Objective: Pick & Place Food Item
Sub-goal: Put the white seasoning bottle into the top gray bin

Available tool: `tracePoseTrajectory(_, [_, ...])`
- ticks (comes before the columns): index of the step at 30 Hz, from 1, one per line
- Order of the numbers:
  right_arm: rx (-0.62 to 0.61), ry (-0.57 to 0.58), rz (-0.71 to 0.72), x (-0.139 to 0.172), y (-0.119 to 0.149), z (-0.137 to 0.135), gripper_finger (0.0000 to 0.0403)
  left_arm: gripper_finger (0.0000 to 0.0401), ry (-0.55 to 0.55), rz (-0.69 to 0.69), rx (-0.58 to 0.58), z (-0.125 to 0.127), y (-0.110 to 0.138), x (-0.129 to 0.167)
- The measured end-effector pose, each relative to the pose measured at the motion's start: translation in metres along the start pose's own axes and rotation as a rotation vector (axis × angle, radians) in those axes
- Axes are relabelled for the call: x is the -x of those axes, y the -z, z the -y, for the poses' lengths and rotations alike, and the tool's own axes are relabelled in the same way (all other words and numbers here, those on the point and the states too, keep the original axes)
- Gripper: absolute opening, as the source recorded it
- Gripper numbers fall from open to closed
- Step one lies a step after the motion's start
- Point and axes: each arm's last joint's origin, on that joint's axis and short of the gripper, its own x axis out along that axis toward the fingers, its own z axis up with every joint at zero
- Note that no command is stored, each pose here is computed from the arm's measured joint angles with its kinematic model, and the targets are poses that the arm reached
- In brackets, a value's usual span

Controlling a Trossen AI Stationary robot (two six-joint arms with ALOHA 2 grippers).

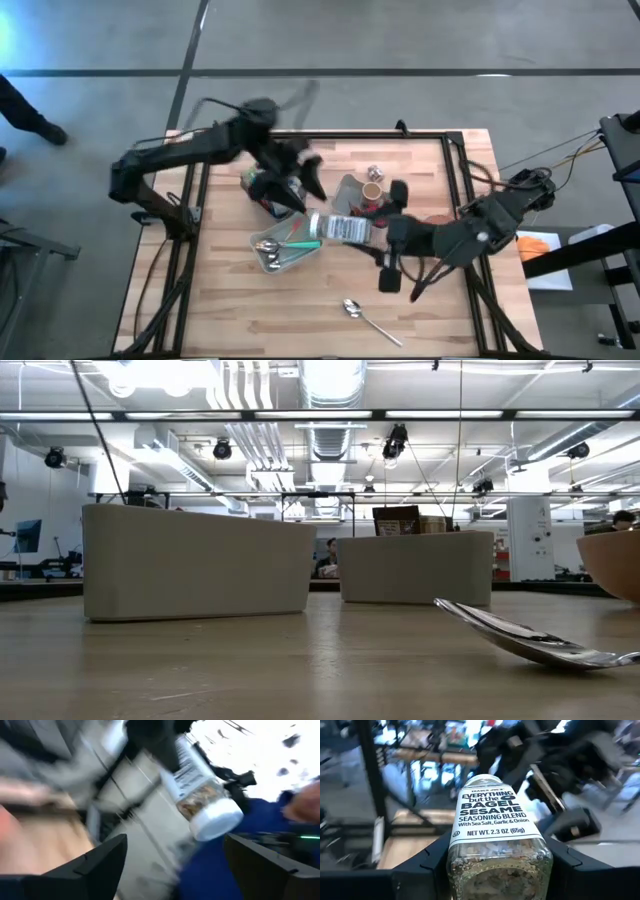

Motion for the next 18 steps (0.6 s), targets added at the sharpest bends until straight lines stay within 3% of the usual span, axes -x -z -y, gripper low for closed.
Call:
tracePoseTrajectory(4, [0.030,0.066,0.110,0.011,-0.021,0.005,0.0196,0.0312,-0.246,0.186,-0.262,0.039,-0.009,0.025])
tracePoseTrajectory(6, [0.074,0.112,0.155,0.015,-0.030,0.009,0.0196,0.0304,-0.405,0.295,-0.323,0.056,-0.011,0.030])
tracePoseTrajectory(8, [0.125,0.153,0.194,0.019,-0.038,0.012,0.0196,0.0300,-0.490,0.376,-0.342,0.067,-0.013,0.032])
tracePoseTrajectory(10, [0.195,0.184,0.229,0.021,-0.044,0.014,0.0196,0.0299,-0.490,0.445,-0.311,0.074,-0.016,0.034])
tracePoseTrajectory(15, [0.404,0.353,0.232,0.017,-0.049,0.017,0.0196,0.0299,-0.336,0.617,-0.101,0.080,-0.026,0.029])
tracePoseTrajectory(18, [0.471,0.449,0.212,0.007,-0.049,0.019,0.0196,0.0299,-0.262,0.688,-0.082,0.083,-0.030,0.015])
